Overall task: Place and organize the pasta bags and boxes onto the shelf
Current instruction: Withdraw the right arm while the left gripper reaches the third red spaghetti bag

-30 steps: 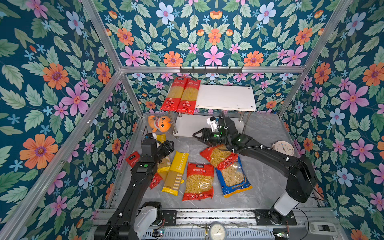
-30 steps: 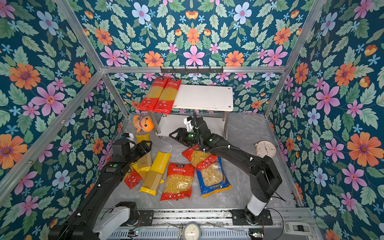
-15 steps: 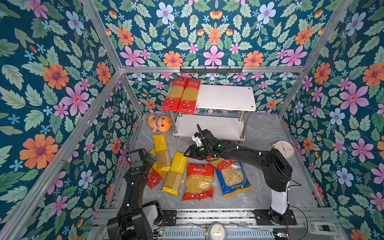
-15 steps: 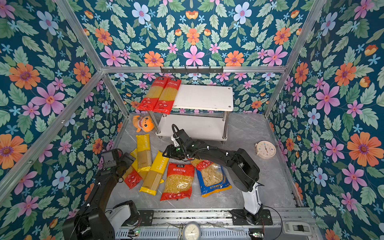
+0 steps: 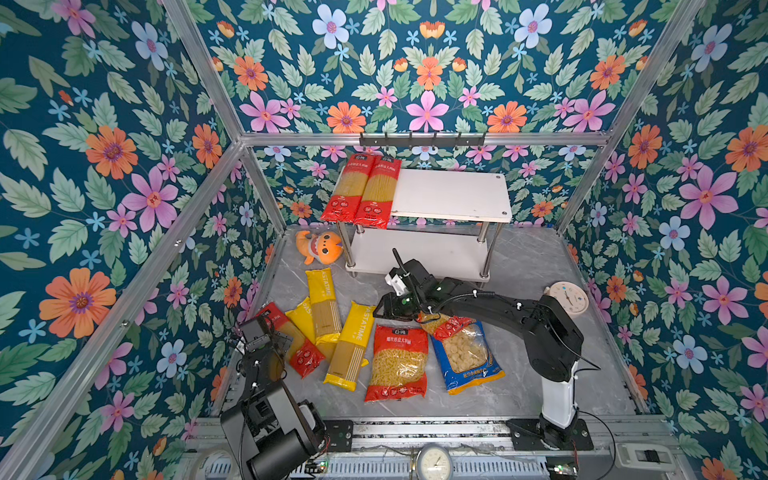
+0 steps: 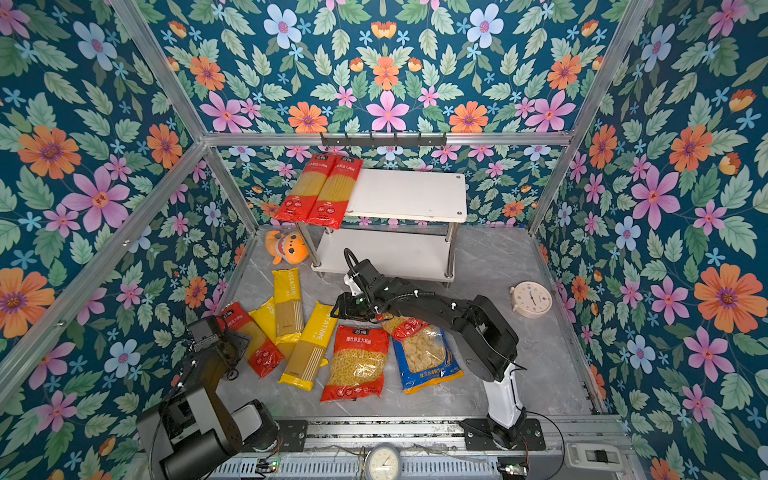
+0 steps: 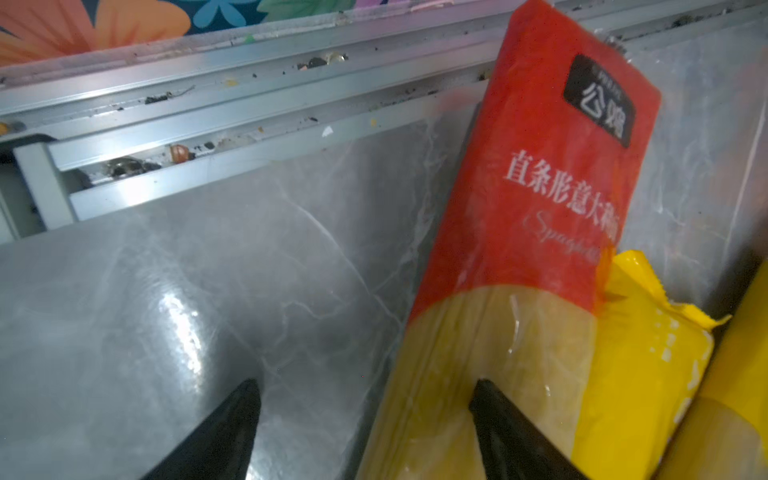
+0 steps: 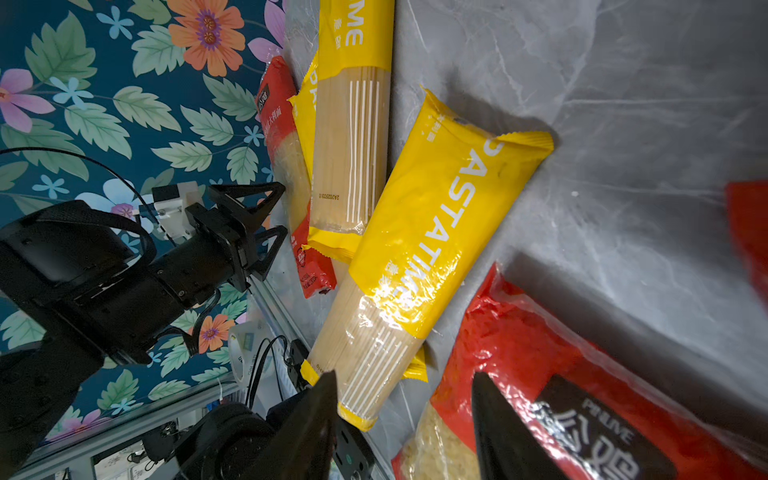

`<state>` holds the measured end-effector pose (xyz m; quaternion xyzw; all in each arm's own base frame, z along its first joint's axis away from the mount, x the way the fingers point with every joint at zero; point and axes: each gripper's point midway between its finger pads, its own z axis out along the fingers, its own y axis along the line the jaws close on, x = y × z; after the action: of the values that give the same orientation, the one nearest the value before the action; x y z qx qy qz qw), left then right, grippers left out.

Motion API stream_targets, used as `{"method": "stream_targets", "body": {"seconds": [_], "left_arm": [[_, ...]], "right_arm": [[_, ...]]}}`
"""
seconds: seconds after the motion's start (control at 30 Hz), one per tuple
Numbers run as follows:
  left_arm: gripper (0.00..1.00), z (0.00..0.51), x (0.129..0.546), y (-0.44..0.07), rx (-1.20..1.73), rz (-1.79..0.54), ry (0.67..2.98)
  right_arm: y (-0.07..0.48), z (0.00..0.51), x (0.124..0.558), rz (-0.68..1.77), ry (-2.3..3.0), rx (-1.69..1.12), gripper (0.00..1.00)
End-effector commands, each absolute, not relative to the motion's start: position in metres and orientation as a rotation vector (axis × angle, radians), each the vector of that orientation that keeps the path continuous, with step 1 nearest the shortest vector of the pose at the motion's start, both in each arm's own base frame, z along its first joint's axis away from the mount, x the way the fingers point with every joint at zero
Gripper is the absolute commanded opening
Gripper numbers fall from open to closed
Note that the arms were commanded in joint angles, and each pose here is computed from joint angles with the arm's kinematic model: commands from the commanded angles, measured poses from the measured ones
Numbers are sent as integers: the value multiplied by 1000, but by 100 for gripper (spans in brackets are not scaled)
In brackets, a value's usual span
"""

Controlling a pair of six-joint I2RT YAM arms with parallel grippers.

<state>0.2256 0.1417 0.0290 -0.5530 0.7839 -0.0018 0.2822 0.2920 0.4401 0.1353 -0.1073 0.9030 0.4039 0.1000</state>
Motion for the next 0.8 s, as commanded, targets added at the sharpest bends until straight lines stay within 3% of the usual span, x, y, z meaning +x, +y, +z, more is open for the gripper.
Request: {"method": "stream_targets", "body": {"seconds": [0.0,0.17,0.43,0.77], "left_arm": [[76,22,237,130,-1459,-120,2092],[66,9,244,109,-1417,-181,2151],[39,17,245,104,-1364,-129,2164],[20,58,258,113,-1266,-91,2126]], "right_arm": [[438,137,291,1192,2667,-333,53],[437,137,291,1195,2668,-331,53],[435,138,294,1209,2667,-306,52],[431,140,292,1205,2666,-269,52]]}}
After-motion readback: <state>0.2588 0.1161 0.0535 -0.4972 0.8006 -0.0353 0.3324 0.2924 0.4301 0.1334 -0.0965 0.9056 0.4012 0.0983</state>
